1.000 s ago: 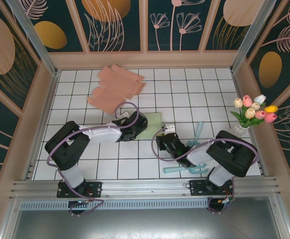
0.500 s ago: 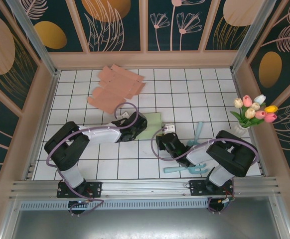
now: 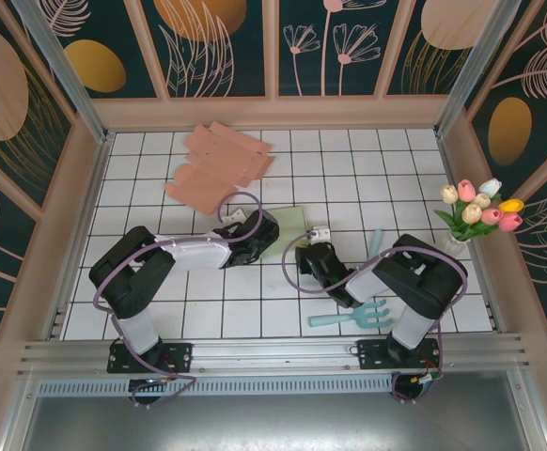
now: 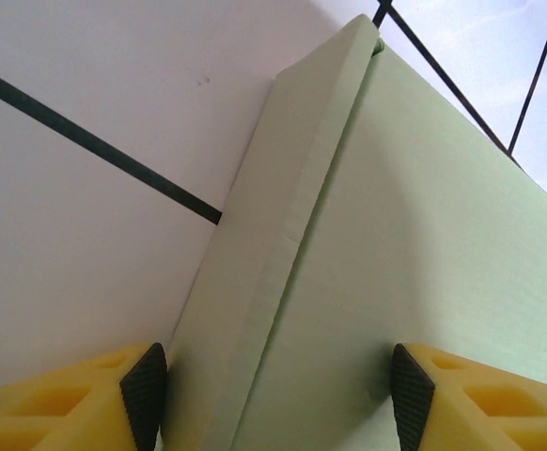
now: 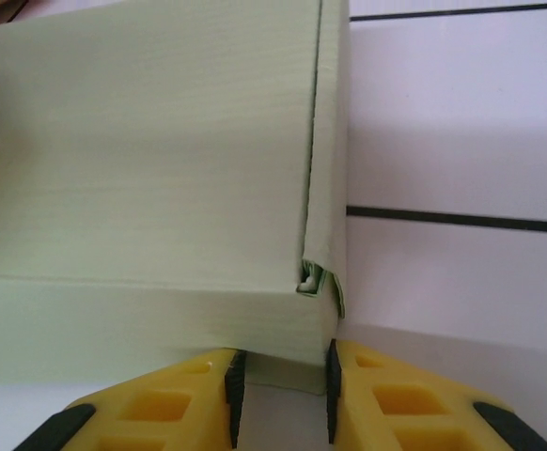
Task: Fold the paper box
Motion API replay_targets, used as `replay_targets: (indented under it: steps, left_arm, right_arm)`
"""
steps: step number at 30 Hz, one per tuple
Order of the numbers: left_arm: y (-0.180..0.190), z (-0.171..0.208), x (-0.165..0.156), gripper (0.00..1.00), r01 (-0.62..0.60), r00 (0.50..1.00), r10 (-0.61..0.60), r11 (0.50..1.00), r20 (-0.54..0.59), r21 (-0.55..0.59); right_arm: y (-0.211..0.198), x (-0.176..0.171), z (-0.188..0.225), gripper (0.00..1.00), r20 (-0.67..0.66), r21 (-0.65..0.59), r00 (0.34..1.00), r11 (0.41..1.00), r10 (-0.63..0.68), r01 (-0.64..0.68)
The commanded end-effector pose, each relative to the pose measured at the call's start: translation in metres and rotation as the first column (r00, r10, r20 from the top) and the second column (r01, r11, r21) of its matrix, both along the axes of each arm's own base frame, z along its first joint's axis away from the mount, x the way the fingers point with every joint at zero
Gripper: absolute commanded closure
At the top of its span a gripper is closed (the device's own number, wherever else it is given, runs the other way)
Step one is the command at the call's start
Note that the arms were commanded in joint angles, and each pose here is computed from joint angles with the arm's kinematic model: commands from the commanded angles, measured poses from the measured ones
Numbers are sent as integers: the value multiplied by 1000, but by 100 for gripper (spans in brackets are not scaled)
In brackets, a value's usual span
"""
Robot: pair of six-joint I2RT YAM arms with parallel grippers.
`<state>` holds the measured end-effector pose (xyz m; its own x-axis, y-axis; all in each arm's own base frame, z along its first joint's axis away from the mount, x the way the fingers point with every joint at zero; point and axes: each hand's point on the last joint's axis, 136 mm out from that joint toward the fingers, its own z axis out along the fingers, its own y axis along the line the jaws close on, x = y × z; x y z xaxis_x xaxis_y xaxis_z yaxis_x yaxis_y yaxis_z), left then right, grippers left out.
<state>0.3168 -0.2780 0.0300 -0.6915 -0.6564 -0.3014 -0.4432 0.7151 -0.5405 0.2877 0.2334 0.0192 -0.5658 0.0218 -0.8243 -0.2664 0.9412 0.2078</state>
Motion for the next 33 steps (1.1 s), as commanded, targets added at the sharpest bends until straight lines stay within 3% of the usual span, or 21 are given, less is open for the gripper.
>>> replay_targets:
  steps: [1,7,13,16,20,33]
  left_arm:
    - [1,-51,-46,36,105,972,-94,994,-216,39]
    - [5,-52,-45,35,101,972,-87,993,-217,54]
    - [9,-53,-44,36,83,974,-68,994,-216,64]
    - [11,-52,-43,35,73,975,-57,995,-215,67]
    - [10,-54,-44,36,73,973,-57,995,-222,62]
    - [11,-48,-40,36,79,975,-58,993,-215,88]
  right_arm:
    - [28,-11,-17,69,-80,22,989,992,124,-123]
    - [30,-7,-4,62,-73,39,992,994,107,-104]
    - [29,-21,14,55,-68,92,991,990,114,-107]
    - [32,-28,21,52,-53,62,991,991,122,-118]
    - [38,-38,29,51,-26,13,991,991,134,-133]
    - [31,-37,55,47,-41,57,994,994,99,-97]
